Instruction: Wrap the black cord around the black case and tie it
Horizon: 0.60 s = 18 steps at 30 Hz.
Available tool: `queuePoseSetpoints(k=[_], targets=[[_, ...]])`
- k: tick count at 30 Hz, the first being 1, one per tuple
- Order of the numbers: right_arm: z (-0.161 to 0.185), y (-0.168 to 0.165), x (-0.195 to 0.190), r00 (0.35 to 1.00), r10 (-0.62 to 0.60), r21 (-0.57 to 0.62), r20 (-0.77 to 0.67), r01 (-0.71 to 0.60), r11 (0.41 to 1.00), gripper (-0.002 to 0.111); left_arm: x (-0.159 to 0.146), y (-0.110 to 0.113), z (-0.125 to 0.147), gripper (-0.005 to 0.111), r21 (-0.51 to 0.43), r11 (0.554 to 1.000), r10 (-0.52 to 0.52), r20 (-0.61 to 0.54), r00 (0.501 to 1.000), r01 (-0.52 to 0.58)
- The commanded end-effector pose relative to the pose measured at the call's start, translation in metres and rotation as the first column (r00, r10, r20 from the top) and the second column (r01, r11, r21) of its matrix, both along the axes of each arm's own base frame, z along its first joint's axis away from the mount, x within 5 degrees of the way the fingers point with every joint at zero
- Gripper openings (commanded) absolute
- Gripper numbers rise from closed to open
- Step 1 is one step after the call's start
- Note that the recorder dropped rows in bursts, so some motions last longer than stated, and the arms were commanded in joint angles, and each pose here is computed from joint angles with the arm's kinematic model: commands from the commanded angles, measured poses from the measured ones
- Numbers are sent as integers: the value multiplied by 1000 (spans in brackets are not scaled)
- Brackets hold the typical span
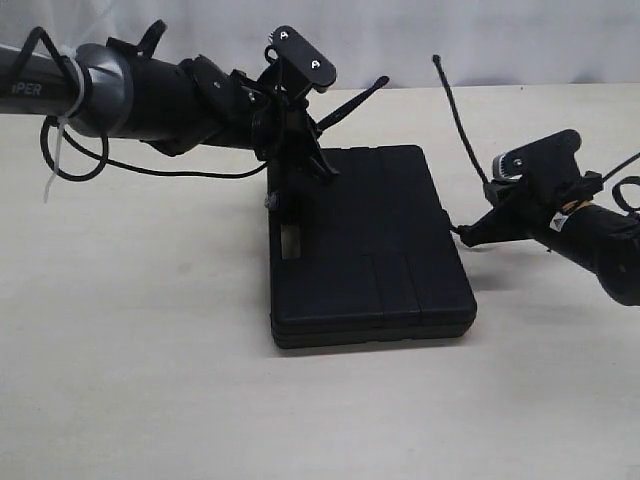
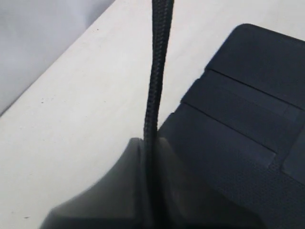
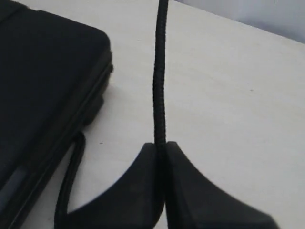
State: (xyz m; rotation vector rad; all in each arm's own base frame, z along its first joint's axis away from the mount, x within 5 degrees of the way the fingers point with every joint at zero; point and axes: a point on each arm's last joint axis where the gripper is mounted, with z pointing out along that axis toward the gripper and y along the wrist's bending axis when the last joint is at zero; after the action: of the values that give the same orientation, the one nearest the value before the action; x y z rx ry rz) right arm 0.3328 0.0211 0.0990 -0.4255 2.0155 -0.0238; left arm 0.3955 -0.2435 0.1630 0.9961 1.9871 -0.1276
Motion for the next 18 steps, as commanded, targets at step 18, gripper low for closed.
queuePoseSetpoints(k=[18], targets=[[1, 32, -11, 904, 425, -314, 46, -390, 865, 4, 8, 3, 6, 0, -10, 998, 65, 78, 995, -65]])
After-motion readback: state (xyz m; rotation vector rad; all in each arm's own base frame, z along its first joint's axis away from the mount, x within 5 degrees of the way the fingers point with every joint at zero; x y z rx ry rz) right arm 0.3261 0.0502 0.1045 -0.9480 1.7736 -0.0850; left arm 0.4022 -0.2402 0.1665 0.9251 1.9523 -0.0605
